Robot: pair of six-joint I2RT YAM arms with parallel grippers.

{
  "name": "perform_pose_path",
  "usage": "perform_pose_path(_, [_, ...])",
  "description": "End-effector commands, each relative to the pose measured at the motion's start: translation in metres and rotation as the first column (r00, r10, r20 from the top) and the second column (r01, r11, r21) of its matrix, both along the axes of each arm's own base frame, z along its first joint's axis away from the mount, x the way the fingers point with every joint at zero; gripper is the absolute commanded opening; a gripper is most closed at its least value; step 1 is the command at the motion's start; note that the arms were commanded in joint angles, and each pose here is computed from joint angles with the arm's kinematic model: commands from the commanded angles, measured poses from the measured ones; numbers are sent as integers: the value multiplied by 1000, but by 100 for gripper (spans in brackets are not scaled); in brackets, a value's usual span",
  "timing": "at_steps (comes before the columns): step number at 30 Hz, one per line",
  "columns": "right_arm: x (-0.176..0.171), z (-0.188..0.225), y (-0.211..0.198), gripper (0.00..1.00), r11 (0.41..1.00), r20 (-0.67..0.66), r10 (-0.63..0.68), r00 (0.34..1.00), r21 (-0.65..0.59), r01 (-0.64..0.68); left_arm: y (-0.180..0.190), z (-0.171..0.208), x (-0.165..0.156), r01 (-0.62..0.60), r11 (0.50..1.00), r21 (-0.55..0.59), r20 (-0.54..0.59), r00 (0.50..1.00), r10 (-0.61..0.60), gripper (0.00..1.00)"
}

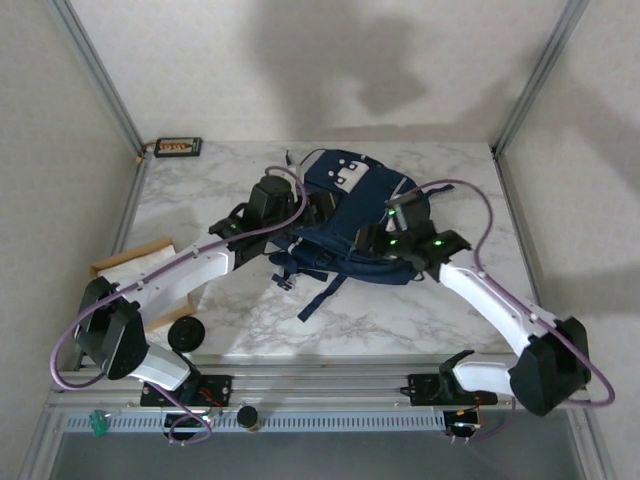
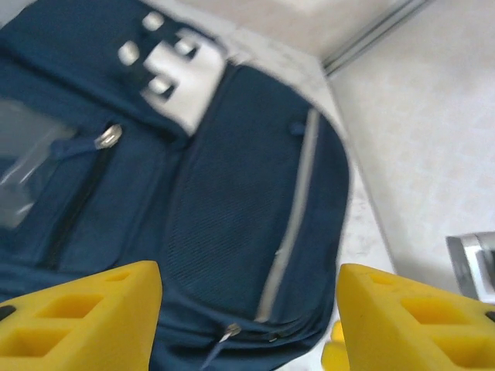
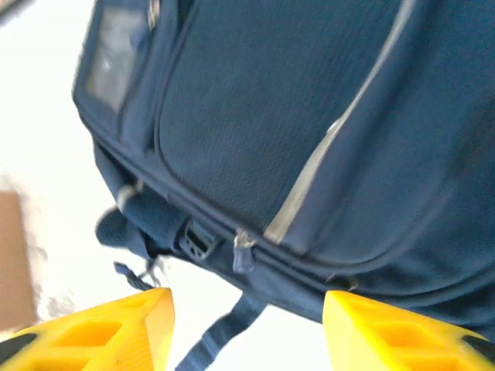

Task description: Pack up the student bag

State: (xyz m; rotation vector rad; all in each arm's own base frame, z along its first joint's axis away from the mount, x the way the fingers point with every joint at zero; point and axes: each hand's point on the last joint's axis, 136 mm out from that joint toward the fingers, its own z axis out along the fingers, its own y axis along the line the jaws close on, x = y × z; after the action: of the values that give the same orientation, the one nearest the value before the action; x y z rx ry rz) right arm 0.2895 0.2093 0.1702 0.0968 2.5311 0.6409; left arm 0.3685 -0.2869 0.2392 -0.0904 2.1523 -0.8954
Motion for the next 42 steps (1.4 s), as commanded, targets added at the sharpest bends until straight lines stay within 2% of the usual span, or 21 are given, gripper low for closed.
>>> perform_pose_path(1, [-7,-27,14,54,994,-37,-53,998,-94,49,8,-16,-1,-47,998,-45,-28,999,46,62])
perform_pose_path(5, [-6,-41,34,51,990,-31,-55,998,-131,50,10,-32,-4,-63,996,-67,-57,997,59,61])
perform_pose_path(14, [25,-44,33,40,973,68,-148,987,-167,157,10,-50,-1,-79,995,-62,-83,994,74,60])
perform_pose_path(24, [39,-67,31,31,950,79,-224,971,-206,235,14,-57,0,-99,994,-45,-87,992,95,60])
perform_pose_path(28, [39,-76,24,27,934,69,-247,967,-250,256,12,-59,-1,-92,995,-45,-94,992,87,60])
perform_pose_path(33, [35,-69,16,22,932,89,-259,962,-240,273,11,-60,-1,-87,995,-46,-97,992,82,60])
perform_pose_path(39, [25,-65,9,19,937,75,-244,967,-241,254,7,-62,-1,-78,995,-62,-106,992,71,60])
perform_pose_path(42, [21,-72,21,18,959,49,-191,980,-206,197,6,-63,-1,-77,995,-68,-109,992,69,60])
